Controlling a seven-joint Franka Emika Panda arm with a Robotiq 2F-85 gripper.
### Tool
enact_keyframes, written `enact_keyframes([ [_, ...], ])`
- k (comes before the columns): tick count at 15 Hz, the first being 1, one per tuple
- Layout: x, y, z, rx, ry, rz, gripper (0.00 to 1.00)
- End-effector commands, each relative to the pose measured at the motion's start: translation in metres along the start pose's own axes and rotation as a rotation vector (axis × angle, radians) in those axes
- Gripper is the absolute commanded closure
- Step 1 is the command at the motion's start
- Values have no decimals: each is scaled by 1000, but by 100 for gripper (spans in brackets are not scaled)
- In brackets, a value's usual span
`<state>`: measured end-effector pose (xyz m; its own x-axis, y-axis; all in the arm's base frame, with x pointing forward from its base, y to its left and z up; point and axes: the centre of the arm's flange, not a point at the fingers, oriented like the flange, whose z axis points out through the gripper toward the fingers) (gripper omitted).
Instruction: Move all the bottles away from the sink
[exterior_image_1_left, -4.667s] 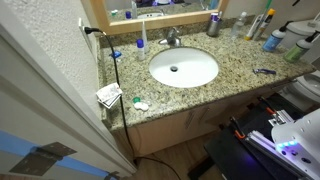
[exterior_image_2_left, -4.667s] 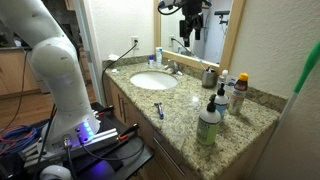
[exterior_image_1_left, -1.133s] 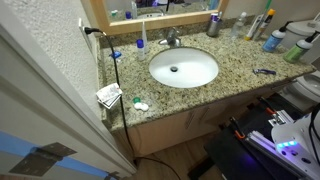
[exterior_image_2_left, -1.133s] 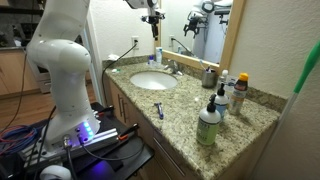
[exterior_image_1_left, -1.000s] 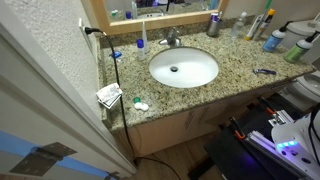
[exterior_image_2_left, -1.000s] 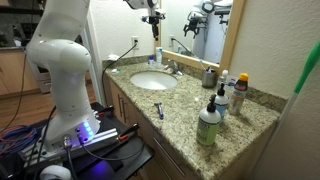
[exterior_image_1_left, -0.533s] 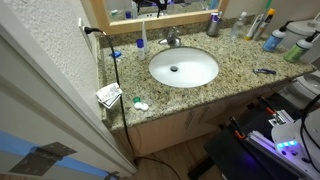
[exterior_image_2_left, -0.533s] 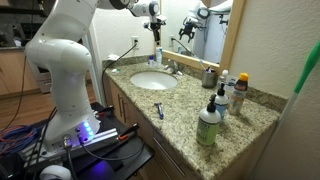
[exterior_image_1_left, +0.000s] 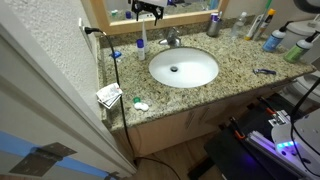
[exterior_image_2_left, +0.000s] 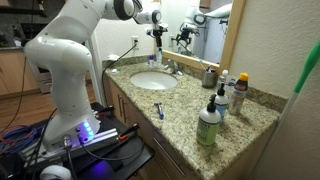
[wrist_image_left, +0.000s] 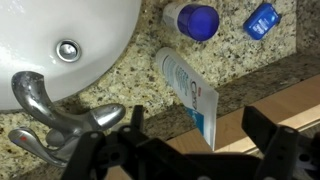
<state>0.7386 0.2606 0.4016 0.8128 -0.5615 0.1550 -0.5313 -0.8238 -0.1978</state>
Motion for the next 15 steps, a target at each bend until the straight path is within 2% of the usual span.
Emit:
enact_keyframes([
  [1,0,1,0,-1,1,-1,27],
  [11,-1,7,8,12,1,9,98],
  [15,1,10,-1,28,4,34,100],
])
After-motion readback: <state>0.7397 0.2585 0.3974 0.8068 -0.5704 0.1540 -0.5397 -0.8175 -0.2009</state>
